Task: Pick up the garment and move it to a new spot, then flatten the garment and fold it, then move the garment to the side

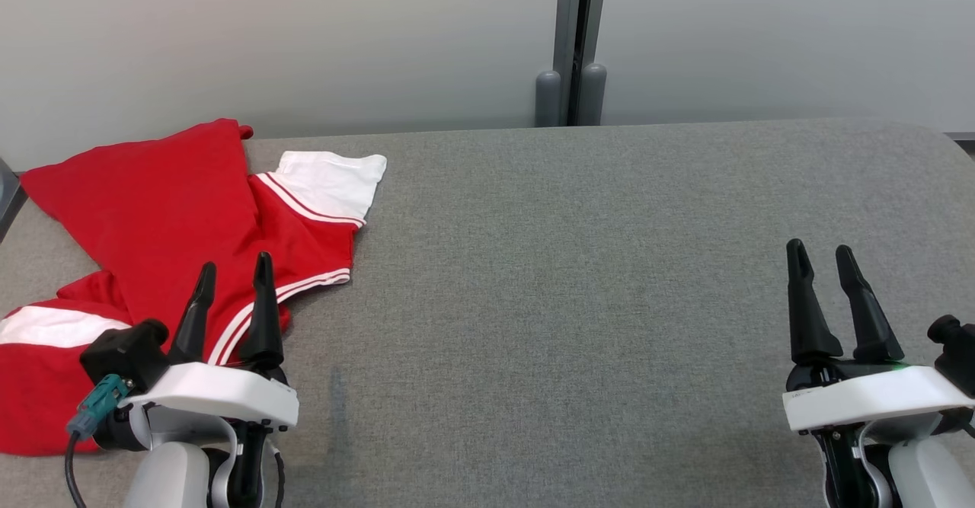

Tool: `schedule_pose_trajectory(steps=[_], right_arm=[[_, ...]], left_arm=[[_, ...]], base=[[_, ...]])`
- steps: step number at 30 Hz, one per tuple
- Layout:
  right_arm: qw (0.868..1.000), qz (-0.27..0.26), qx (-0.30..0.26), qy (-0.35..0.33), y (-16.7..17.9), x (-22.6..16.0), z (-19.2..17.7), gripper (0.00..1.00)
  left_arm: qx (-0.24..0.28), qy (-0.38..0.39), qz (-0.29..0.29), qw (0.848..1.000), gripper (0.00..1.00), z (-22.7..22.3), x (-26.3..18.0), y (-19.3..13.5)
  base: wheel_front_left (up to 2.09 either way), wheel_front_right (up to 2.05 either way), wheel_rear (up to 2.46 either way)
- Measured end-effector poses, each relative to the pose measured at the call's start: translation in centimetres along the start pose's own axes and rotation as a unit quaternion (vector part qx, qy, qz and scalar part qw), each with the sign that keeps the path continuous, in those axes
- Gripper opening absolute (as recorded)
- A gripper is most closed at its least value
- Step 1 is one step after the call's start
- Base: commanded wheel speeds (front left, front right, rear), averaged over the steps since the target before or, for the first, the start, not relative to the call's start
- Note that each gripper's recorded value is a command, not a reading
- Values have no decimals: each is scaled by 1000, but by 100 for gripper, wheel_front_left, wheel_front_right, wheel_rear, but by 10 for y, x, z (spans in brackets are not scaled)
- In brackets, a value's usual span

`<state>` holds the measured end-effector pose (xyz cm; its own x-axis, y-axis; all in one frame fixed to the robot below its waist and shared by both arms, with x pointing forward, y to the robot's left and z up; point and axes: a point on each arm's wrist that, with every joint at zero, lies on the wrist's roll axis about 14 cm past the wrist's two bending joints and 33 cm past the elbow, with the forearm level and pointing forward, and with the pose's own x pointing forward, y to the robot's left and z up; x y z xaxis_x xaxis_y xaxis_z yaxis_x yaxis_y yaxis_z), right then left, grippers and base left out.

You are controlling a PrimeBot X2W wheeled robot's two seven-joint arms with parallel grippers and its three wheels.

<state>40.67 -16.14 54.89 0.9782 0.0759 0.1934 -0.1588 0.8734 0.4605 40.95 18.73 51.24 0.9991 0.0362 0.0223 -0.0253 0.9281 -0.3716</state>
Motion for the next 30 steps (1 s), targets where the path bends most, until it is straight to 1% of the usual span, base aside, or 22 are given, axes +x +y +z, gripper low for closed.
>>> schedule_pose_trajectory(steps=[1, 16, 30], right_arm=[[1000, 3, -9, -1, 1, 0, 1, 100], [997, 22, -68, -9, 8, 2, 5, 100], [993, 33, -109, -11, 12, -2, 7, 100]], left_arm=[[10, -2, -3, 1000, 100, 1, 0, -1], [68, -24, -19, 997, 100, 7, -2, -10], [119, -44, -39, 991, 100, 13, -6, -21]], base=[[0, 0, 0], [0, 0, 0], [0, 0, 0]])
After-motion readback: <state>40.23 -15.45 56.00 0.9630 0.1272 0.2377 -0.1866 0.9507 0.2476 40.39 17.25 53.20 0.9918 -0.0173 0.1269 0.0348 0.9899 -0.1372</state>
